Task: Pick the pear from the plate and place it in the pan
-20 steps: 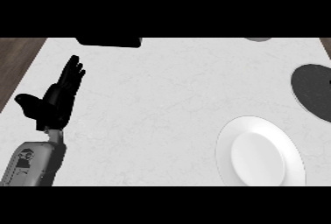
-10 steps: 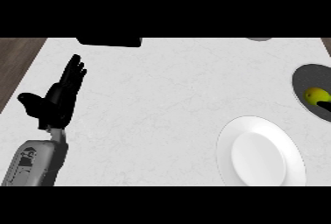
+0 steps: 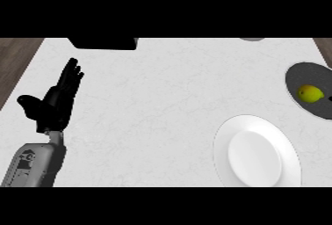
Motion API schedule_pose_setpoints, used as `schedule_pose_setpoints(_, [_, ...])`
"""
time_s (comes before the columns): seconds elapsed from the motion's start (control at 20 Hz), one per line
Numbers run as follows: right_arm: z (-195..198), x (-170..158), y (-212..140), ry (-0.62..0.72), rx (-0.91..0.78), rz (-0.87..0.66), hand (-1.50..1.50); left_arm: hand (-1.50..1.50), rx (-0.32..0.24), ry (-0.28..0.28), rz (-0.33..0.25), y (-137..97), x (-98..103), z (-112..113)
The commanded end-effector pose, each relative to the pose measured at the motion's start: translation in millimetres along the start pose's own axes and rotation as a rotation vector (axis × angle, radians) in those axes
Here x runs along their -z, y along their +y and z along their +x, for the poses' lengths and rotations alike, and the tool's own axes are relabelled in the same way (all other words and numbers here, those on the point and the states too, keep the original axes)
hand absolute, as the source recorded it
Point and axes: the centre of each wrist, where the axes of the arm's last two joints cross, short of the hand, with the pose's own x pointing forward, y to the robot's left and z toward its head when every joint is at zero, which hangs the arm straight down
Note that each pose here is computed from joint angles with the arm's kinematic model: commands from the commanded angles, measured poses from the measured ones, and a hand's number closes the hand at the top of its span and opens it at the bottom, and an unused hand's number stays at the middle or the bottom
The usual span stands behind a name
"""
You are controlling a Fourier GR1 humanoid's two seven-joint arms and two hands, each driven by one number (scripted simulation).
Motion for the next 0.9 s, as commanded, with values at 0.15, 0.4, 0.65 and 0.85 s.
schedule_pose_setpoints(0.15, [-45,-33,-28,-0.040,0.247,0.089,-1.50,0.00,0.012,0.021,0.038,18,2,9])
schedule_pose_setpoints(0.4, [-64,-50,-69,-0.087,0.280,0.150,-1.50,0.00,0.009,0.042,0.046,26,-5,5])
schedule_pose_setpoints(0.65, [-73,-67,-114,-0.087,0.259,0.155,-1.50,0.00,-0.001,0.029,0.054,10,-11,-5])
schedule_pose_setpoints(0.85, [-73,-80,-106,-0.082,0.274,0.185,-1.50,0.00,0.016,0.031,0.062,14,-10,3])
